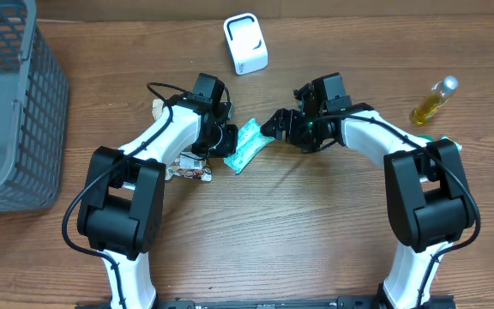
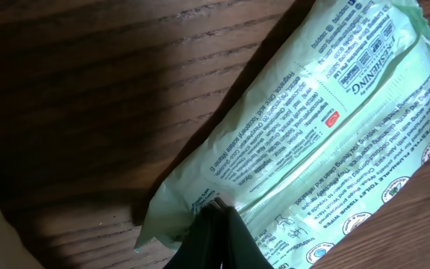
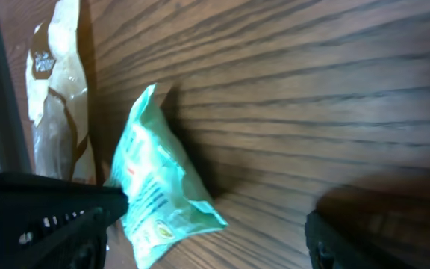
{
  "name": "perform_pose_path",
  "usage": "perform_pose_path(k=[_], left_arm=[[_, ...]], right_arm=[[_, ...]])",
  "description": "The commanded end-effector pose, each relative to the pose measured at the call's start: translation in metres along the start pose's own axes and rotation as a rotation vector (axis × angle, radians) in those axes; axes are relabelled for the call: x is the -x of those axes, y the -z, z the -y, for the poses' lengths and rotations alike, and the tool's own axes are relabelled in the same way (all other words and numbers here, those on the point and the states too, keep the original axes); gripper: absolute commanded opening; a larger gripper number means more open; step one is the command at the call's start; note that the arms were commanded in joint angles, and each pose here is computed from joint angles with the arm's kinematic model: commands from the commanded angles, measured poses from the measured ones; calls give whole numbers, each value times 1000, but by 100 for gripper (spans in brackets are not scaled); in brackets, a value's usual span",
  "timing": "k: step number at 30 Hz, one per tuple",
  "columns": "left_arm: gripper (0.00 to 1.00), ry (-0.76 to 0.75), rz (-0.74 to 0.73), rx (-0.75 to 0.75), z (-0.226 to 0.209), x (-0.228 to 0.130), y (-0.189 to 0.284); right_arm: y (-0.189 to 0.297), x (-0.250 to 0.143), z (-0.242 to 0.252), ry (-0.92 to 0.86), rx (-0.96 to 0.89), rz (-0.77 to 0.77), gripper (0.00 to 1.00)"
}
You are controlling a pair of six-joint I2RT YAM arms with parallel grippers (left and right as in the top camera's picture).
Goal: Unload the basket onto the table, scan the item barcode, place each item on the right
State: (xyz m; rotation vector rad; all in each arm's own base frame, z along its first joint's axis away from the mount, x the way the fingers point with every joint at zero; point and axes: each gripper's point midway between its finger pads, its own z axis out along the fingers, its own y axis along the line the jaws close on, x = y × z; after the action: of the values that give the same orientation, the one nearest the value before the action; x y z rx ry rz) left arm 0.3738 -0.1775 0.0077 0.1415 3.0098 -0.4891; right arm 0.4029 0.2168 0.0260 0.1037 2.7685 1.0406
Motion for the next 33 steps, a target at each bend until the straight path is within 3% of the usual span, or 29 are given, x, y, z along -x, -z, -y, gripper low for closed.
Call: perform_pose_path(k=[1,11,20,33], left_arm=[[4,31,-65,39,-14,-13,-24],[4,33,-71,44,-15,-15,-24],[4,33,-71,44,-15,-15,-24],[4,33,-71,44,-15,-15,-24]], right_arm=[[-20,-15,-2,-37,36,-55,78],[-46,-16,-19,-83,169,-85,63],[-44,-19,-25,-85,205,-105,35],[-45,-22,-23,-70,197,-115,31]])
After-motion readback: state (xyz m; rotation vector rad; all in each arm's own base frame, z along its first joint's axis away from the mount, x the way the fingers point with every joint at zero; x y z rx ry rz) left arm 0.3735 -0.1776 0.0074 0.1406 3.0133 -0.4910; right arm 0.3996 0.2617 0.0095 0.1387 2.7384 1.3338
